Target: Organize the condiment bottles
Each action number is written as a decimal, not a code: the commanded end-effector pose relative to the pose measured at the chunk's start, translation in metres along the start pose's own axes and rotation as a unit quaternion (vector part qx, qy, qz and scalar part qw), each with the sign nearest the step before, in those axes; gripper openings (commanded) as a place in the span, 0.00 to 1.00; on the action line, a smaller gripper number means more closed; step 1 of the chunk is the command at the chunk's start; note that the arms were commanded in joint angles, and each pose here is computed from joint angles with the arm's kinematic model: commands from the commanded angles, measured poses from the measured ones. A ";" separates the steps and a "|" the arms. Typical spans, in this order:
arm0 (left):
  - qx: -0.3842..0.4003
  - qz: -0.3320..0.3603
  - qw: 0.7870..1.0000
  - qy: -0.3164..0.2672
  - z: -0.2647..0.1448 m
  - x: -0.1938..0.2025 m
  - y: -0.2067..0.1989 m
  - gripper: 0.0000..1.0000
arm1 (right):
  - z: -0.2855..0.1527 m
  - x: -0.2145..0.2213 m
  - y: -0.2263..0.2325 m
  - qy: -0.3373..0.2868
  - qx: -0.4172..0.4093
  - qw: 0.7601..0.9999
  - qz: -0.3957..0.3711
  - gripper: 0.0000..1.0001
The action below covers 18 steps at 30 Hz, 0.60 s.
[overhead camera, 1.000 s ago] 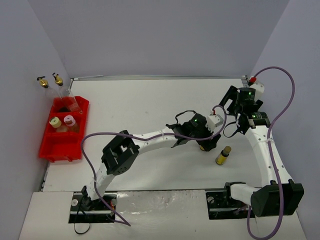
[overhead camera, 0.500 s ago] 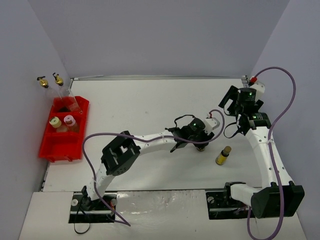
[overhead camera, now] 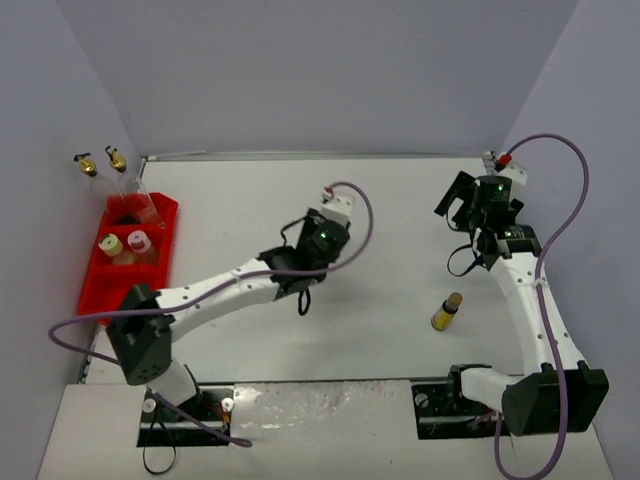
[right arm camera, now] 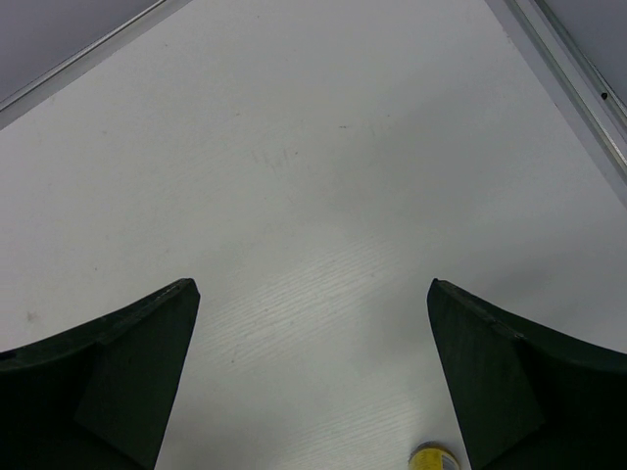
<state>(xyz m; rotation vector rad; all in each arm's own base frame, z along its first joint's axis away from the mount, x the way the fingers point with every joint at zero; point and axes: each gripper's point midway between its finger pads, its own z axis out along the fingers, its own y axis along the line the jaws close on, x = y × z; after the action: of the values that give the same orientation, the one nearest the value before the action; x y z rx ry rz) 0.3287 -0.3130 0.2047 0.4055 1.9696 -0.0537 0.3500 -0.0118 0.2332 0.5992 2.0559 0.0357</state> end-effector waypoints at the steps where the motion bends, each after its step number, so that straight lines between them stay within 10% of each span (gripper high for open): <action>1: -0.191 -0.102 0.975 -0.055 -0.051 -0.041 0.143 0.00 | 0.005 -0.012 0.016 -0.020 -0.030 0.999 0.013 1.00; 7: -0.348 -0.190 0.917 -0.035 -0.097 0.009 0.269 0.00 | 0.013 -0.007 0.024 -0.010 -0.044 0.999 0.012 1.00; 18: -0.484 -0.294 0.824 0.004 -0.151 0.103 0.366 0.00 | 0.016 0.002 0.034 -0.001 -0.067 0.998 0.002 1.00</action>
<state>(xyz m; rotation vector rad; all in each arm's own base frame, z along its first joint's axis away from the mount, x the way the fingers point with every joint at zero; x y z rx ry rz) 0.2764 0.0614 0.2144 -0.6790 1.9118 0.5831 0.3657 0.0070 0.2182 0.5553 2.0899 0.1267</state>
